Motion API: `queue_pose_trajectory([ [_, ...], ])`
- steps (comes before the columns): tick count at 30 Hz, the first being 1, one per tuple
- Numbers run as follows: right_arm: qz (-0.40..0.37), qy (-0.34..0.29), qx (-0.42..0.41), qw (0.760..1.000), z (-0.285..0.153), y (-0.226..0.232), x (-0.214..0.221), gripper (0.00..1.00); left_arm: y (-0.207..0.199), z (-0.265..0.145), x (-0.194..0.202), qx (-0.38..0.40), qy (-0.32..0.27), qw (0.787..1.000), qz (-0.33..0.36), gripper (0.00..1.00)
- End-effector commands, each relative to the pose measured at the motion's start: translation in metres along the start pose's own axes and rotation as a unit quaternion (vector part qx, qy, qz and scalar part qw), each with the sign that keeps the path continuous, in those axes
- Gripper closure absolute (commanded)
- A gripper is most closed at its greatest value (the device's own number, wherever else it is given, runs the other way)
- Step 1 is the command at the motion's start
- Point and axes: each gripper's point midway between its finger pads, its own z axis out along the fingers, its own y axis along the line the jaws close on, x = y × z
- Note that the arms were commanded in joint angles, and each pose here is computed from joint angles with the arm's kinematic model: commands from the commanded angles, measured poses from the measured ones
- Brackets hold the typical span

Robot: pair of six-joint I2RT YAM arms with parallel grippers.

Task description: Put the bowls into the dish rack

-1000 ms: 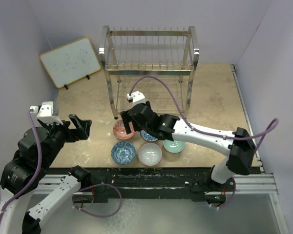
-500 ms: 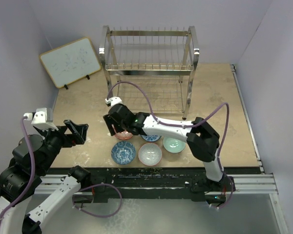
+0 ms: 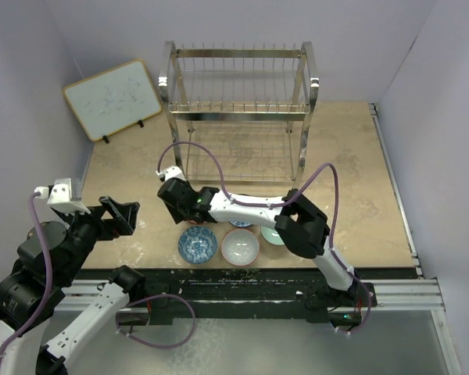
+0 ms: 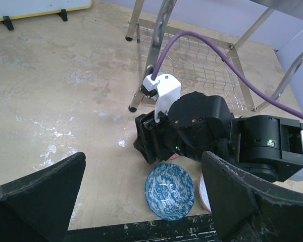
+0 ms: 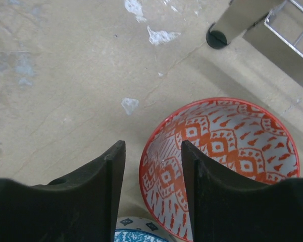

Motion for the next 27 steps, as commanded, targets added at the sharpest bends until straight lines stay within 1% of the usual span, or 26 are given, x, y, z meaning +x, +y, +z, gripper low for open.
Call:
queue_pose_trajectory([
  [1,0.009,-0.010,0.043,0.999,-0.008,-0.010,-0.011,0.52,0.001,-0.001,-0.003,-0.003,-0.008,1.000,-0.010,0.01],
  [5,0.009,-0.005,0.052,0.999,-0.004,-0.011,-0.005,0.52,0.003,-0.002,-0.001,-0.006,-0.008,1.000,-0.010,0.01],
  [10,0.004,0.003,0.069,0.998,0.004,-0.015,0.003,0.57,0.006,-0.003,0.001,-0.010,-0.008,1.000,-0.011,0.01],
  [12,0.004,0.003,0.071,0.997,0.006,-0.015,0.004,0.60,0.006,-0.003,0.002,-0.011,-0.008,1.000,-0.011,0.01],
  [17,-0.002,0.010,0.080,0.997,0.013,-0.015,0.009,0.61,0.007,-0.004,0.002,-0.012,-0.008,1.000,-0.011,0.01],
  [18,-0.002,0.011,0.083,0.996,0.013,-0.017,0.010,0.62,0.008,-0.005,0.002,-0.014,-0.008,1.000,-0.011,0.01],
  [19,-0.002,0.011,0.086,0.996,0.013,-0.018,0.010,0.66,0.009,-0.006,0.002,-0.014,-0.009,1.000,-0.012,0.01],
  [23,0.002,0.001,0.095,0.995,0.005,-0.020,0.003,0.95,0.010,-0.008,0.000,-0.016,-0.013,1.000,-0.014,0.01],
  [24,0.003,-0.002,0.096,0.995,0.003,-0.020,0.000,0.99,0.010,-0.008,-0.001,-0.016,-0.013,1.000,-0.014,0.01],
  [27,0.008,-0.013,0.100,0.995,-0.011,-0.021,-0.009,1.00,0.009,-0.008,-0.002,-0.016,-0.014,1.000,-0.013,0.01],
])
